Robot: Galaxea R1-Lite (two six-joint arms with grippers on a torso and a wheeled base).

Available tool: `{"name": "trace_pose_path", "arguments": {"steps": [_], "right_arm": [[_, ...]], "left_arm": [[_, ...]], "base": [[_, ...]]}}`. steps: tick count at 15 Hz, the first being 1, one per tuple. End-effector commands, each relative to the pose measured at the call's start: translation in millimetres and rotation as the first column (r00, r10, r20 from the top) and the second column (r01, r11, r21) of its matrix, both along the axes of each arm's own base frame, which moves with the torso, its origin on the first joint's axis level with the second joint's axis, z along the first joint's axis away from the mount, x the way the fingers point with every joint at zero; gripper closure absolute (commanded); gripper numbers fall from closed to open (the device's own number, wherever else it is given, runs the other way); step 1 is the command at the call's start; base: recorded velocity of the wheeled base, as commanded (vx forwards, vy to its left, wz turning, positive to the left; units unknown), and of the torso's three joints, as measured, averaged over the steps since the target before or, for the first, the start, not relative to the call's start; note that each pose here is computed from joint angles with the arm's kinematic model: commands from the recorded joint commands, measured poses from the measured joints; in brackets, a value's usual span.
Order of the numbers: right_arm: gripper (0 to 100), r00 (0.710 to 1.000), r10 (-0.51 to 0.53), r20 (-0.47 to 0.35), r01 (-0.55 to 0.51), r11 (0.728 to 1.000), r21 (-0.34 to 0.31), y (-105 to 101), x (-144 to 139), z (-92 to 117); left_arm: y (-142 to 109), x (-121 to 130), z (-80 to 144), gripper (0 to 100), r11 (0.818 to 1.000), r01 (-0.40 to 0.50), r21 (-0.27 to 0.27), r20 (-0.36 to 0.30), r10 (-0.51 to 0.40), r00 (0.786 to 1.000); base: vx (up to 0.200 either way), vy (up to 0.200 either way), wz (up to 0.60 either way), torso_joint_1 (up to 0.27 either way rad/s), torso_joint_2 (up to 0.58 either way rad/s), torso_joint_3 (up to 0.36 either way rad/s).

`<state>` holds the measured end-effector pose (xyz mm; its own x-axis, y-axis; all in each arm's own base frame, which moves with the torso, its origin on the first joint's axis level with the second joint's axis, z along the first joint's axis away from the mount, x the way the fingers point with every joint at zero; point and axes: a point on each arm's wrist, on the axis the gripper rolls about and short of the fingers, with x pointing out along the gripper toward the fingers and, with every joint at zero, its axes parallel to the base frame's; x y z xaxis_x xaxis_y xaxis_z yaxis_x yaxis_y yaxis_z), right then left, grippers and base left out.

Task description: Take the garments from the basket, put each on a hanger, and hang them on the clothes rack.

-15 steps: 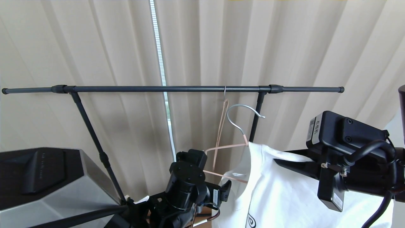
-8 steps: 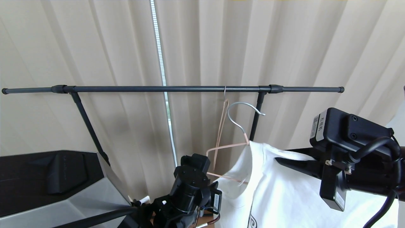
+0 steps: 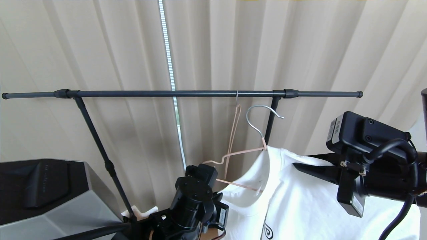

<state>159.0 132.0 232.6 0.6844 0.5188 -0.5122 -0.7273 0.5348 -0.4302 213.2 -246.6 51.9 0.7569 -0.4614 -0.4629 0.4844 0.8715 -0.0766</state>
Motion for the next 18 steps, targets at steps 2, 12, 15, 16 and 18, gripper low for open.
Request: {"name": "trace_pose_path", "arguments": {"steps": [2,12,15,16,18], "right_arm": [[100,1.0,-0.005,-0.016,0.005,1.0,0.0,-3.3,1.7,-3.4],[100,1.0,-0.009,-0.022,0.012,0.986,0.164,-17.2,-7.7,-18.4],[100,0.999,-0.017,-0.033,0.023,0.984,0.178,-20.9,-12.6,-23.6],[100,0.999,-0.016,-0.039,0.023,0.983,0.181,-21.0,-12.9,-24.7],[100,0.999,-0.002,-0.046,0.011,0.981,0.192,-19.7,-11.3,-27.1]], "left_arm": [[7.9,-2.6,12.6,100,1.0,0.004,-0.001,0.033,-0.004,0.999],[31.5,-5.1,26.5,100,0.999,-0.02,0.025,0.072,0.018,0.997],[37.5,-5.4,27.5,100,0.999,-0.041,0.031,0.075,0.039,0.996],[38.7,-3.8,27.8,100,0.998,-0.055,0.032,0.079,0.053,0.995],[42.4,-3.3,29.6,100,0.997,-0.072,0.038,0.088,0.068,0.994]], "base": [[0.0,0.0,0.0,0.0,0.0,0.0],[0.0,0.0,0.0,0.0,0.0,0.0],[0.0,0.0,0.0,0.0,0.0,0.0],[0.0,0.0,0.0,0.0,0.0,0.0],[0.0,0.0,0.0,0.0,0.0,0.0]]}}
